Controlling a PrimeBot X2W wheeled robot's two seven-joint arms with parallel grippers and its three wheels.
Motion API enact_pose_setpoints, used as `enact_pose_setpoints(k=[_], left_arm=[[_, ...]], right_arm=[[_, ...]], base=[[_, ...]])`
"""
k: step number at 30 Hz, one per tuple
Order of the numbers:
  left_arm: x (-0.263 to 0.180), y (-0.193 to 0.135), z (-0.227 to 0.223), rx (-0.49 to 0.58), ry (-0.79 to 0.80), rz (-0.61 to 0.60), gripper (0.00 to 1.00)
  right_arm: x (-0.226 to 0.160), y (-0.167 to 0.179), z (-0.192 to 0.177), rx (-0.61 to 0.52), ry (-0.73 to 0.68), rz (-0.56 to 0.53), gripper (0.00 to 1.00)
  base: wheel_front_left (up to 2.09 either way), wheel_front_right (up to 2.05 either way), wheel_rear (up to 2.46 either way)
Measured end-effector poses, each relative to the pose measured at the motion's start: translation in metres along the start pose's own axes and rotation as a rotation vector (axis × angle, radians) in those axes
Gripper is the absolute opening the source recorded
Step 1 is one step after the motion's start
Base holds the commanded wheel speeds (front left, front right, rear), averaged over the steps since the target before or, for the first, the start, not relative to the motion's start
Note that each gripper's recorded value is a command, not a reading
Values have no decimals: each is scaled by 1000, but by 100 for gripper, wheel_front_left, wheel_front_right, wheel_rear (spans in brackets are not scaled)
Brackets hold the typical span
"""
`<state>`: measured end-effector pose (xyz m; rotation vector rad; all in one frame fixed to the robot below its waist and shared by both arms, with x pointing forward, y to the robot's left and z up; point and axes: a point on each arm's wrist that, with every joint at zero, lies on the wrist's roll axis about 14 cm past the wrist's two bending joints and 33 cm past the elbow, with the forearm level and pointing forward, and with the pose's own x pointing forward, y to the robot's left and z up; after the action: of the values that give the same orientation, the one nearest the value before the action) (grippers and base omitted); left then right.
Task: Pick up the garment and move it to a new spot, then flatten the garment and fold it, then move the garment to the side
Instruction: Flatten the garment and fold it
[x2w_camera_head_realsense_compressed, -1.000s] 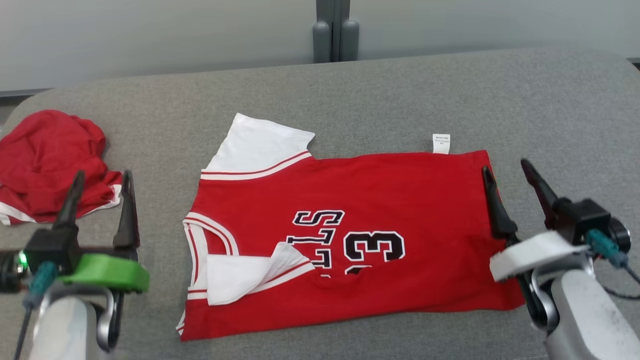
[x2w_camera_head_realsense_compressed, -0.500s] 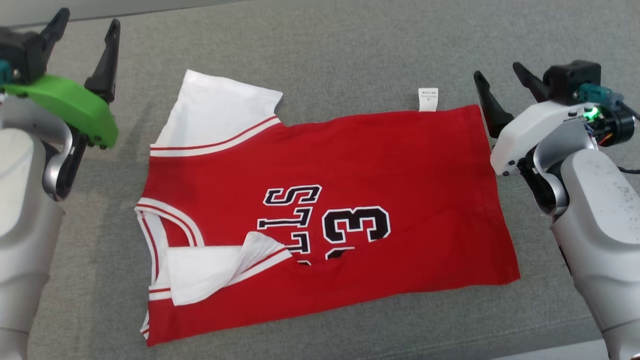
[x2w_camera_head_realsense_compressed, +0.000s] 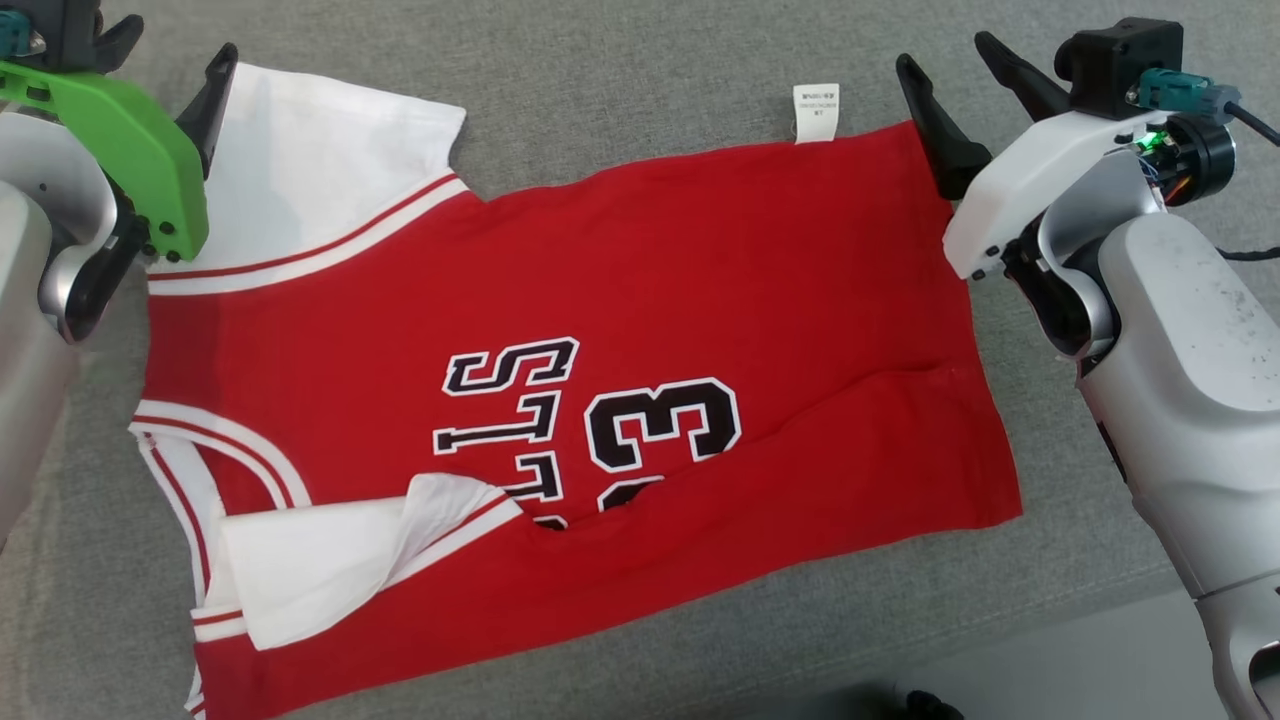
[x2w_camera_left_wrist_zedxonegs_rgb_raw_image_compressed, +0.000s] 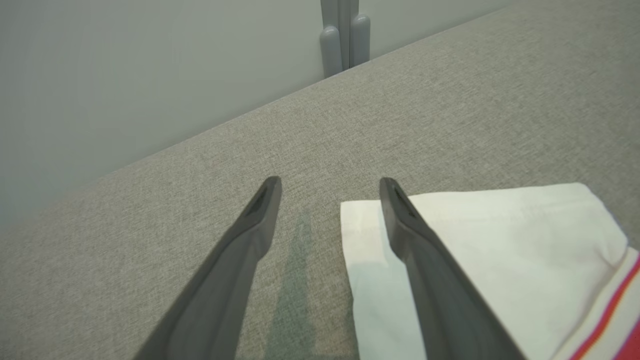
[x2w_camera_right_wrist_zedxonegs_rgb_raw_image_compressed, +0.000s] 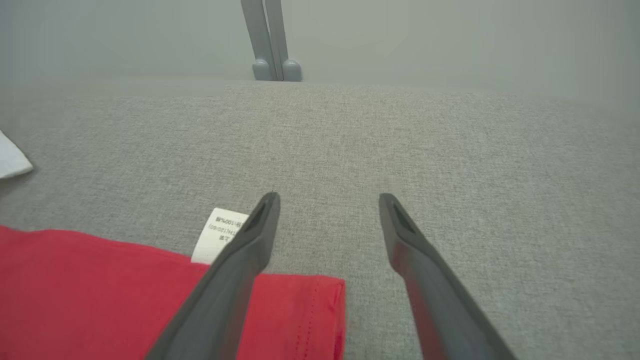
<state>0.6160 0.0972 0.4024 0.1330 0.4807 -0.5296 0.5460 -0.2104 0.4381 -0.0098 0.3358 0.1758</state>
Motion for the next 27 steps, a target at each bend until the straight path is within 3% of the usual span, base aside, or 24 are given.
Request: enact_pose_setpoints(k=[10,11,13,27], left_arm=[[33,-20,-41,-70,133,-77,100],[34,-21,-42,-74,145,-82,35],[34,-23,-42,-73,155,-87,0],[6,-22,-27,-31,112,-85,0]], right_arm=[[3,-14,-29,-9,80,-19,100],[2,-14,-33,-6,98,-19,100],[0,-15,-35,-7,119,-18,100],[-17,-11,-39,46,267,29,100]], base=[[0,0,0],[0,0,0],[0,0,0],[0,0,0]])
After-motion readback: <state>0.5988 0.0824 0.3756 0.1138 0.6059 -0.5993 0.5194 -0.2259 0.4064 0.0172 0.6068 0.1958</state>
